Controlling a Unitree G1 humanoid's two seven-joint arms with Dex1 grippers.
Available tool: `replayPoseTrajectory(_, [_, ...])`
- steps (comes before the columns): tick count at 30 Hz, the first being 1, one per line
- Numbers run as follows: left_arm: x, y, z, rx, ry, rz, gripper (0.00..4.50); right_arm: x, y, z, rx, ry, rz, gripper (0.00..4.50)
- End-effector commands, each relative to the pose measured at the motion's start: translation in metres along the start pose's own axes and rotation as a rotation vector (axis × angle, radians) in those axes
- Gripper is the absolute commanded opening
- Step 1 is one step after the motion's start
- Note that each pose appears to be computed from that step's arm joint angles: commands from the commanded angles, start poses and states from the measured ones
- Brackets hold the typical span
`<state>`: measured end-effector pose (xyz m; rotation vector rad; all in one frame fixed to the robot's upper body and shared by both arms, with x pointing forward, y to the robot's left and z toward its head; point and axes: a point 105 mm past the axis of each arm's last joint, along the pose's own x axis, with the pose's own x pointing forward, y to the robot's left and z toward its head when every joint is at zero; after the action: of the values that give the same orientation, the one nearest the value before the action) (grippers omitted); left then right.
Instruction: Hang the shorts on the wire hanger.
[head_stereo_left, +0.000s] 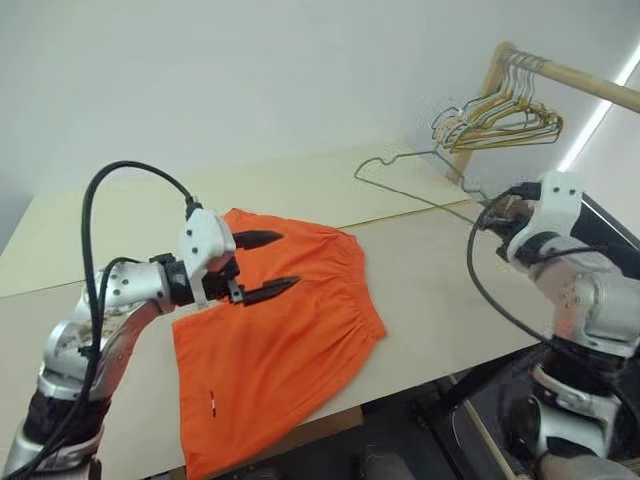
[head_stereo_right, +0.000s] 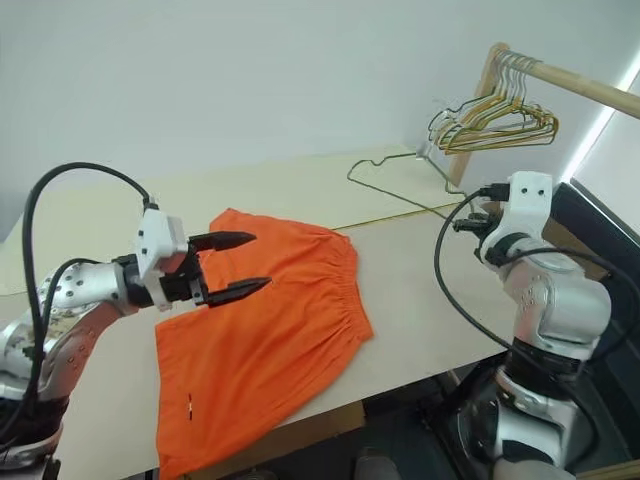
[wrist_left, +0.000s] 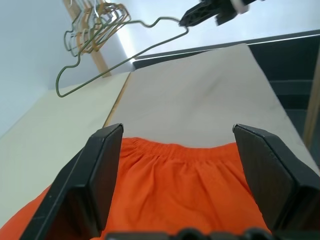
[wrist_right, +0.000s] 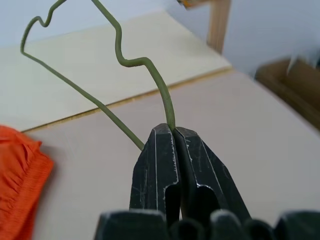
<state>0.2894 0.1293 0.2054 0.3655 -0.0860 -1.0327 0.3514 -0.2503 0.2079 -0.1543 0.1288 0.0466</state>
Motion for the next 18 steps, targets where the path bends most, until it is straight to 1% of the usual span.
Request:
replayPoseTrajectory(1, [0.004, 0.029, 0.01, 0.07, -0.028, 0.102, 3.78, -0.023, 0.031, 0.049, -0.481, -0.278, 0.136, 0.03])
replayPoseTrajectory(2, [0.007, 0.039, 0.012, 0.078, -0.037, 0.132, 3.78, -0.029, 0.038, 0.052, -0.612, -0.321, 0.176, 0.03])
replayPoseTrajectory(3, [0.01, 0.048, 0.014, 0.081, -0.045, 0.155, 3.78, -0.033, 0.044, 0.054, -0.699, -0.357, 0.211, 0.03])
replayPoseTrajectory(5, [0.016, 0.061, 0.016, 0.092, -0.054, 0.179, 3.78, -0.04, 0.052, 0.058, -0.797, -0.414, 0.272, 0.03])
replayPoseTrajectory(6, [0.017, 0.065, 0.016, 0.098, -0.055, 0.181, 3.78, -0.042, 0.054, 0.059, -0.812, -0.432, 0.291, 0.03])
replayPoseTrajectory(8, [0.022, 0.068, 0.013, 0.113, -0.05, 0.13, 3.78, -0.049, 0.062, 0.067, -0.812, -0.481, 0.356, 0.03])
replayPoseTrajectory(11, [0.026, 0.068, 0.009, 0.105, -0.041, 0.059, 3.78, -0.055, 0.068, 0.076, -0.778, -0.521, 0.401, 0.03])
replayPoseTrajectory(15, [0.027, 0.053, 0.004, 0.077, -0.04, -0.138, 3.78, -0.058, 0.07, 0.088, -0.682, -0.549, 0.445, 0.03])
replayPoseTrajectory(18, [0.024, 0.047, -0.006, 0.07, 0.01, -0.228, 3.78, -0.059, 0.069, 0.093, -0.642, -0.547, 0.464, 0.03])
